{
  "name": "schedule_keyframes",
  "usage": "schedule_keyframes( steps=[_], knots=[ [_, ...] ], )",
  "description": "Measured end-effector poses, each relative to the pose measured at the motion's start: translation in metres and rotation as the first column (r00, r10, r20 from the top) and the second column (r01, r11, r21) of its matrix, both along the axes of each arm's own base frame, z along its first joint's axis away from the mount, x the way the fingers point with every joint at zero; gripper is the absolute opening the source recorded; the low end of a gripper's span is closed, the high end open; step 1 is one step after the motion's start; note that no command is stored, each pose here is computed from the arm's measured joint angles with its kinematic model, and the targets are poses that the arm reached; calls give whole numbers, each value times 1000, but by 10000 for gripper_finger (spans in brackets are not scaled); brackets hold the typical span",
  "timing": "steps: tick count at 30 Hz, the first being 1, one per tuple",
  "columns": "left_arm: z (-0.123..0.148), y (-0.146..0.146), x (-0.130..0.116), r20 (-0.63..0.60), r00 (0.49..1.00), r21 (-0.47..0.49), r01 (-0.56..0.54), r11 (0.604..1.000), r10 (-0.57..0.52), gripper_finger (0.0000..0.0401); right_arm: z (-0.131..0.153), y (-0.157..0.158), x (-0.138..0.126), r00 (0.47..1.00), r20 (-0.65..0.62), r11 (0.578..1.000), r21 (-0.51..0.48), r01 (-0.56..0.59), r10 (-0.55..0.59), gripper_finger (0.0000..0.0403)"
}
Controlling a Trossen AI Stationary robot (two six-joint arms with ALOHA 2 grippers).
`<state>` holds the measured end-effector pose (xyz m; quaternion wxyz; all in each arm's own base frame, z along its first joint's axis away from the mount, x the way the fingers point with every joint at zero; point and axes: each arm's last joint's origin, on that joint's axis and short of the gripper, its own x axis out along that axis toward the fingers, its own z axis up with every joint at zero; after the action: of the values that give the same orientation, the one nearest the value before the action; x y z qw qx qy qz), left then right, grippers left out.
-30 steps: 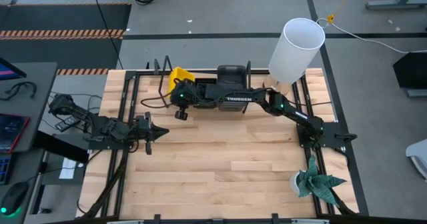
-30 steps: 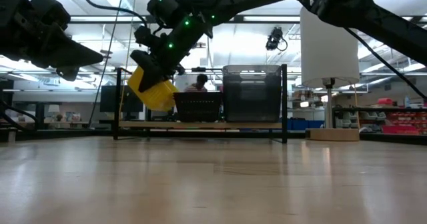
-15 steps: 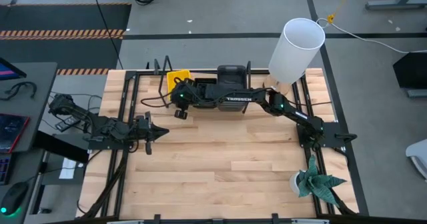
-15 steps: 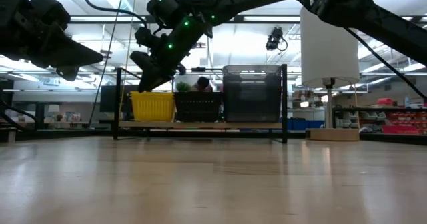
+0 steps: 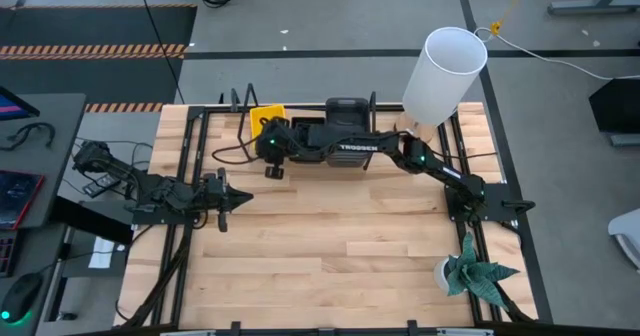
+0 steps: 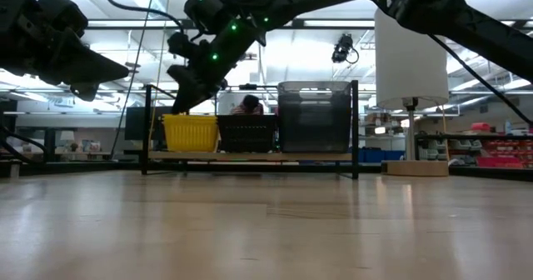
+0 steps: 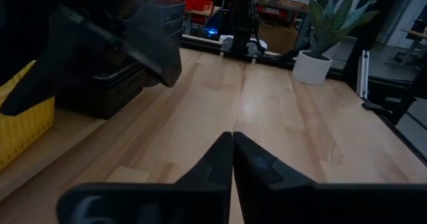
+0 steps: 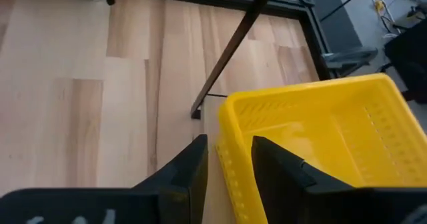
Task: Stack baskets on shelf by color
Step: Return to Home Position
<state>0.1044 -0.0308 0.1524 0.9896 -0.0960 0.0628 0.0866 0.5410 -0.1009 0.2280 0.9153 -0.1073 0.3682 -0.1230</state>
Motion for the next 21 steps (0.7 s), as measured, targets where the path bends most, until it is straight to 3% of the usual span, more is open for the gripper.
schedule_keyframes(
  steps=[8,21],
  knots=[
    [0,0,0,0,1000,0,0,1000,0,11,2,-11,-11,995,-99,999,37,18,-14,121],
    [0,0,0,0,1000,0,0,1000,0,15,1,-11,-13,989,-108,993,45,106,-101,95]
  ],
)
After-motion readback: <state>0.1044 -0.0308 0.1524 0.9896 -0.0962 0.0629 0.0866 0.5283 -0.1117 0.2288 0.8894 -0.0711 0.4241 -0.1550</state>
